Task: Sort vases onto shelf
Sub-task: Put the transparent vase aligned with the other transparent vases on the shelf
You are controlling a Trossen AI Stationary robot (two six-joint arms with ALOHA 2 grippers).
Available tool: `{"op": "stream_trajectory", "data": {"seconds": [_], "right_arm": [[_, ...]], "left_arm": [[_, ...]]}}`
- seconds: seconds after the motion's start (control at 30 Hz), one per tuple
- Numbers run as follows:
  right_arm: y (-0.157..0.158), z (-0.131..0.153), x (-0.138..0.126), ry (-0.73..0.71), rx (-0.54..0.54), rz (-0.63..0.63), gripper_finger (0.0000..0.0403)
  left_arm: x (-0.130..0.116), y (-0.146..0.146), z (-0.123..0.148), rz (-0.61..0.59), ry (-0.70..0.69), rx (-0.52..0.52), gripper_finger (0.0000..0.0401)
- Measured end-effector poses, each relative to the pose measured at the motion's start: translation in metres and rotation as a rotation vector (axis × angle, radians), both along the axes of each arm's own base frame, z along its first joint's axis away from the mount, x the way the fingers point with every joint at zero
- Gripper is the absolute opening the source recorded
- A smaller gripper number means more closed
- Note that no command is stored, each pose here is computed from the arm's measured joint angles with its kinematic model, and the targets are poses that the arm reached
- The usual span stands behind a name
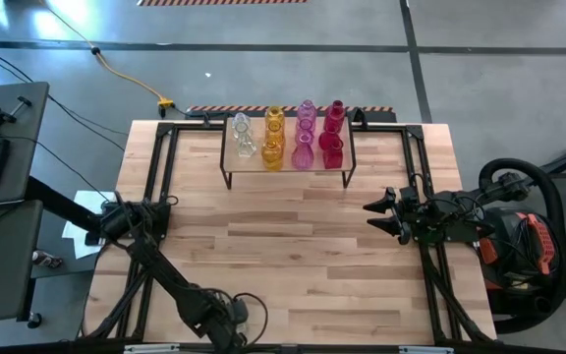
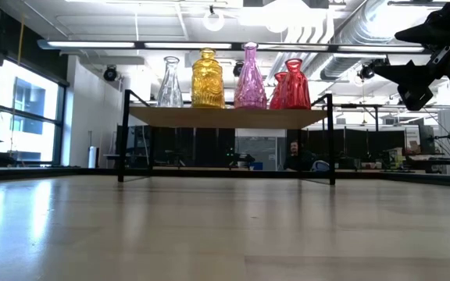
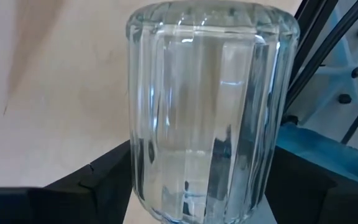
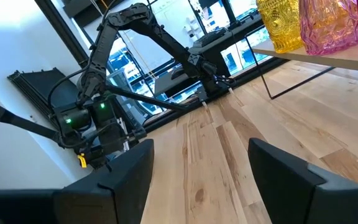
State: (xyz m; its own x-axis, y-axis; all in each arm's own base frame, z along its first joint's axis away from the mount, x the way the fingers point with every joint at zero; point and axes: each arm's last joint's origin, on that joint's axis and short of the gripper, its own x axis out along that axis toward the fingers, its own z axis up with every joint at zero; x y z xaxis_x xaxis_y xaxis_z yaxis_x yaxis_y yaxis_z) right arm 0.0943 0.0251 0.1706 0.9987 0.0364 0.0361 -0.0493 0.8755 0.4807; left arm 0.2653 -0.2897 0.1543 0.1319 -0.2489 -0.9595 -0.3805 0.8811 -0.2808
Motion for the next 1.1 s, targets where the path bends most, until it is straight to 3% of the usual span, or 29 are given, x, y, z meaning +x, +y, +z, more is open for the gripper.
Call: {"op": "stream_trajectory", "data": {"seconds": [0.57, 0.9, 1.1], "right_arm": [[0.0, 0.0, 0.0, 0.0, 0.0, 0.0, 0.0245], [0.0, 0.0, 0.0, 0.0, 0.0, 0.0, 0.0245], [0.0, 0.0, 0.0, 0.0, 0.0, 0.0, 0.0245]], "left_arm": [[-0.002, 0.018, 0.018, -0.101, 0.112, -0.046, 0.0284], [-0.011, 0.028, 0.023, -0.246, 0.287, -0.119, 0.0284], [-0.015, 0.048, 0.03, -0.279, 0.441, -0.128, 0.0284]]}}
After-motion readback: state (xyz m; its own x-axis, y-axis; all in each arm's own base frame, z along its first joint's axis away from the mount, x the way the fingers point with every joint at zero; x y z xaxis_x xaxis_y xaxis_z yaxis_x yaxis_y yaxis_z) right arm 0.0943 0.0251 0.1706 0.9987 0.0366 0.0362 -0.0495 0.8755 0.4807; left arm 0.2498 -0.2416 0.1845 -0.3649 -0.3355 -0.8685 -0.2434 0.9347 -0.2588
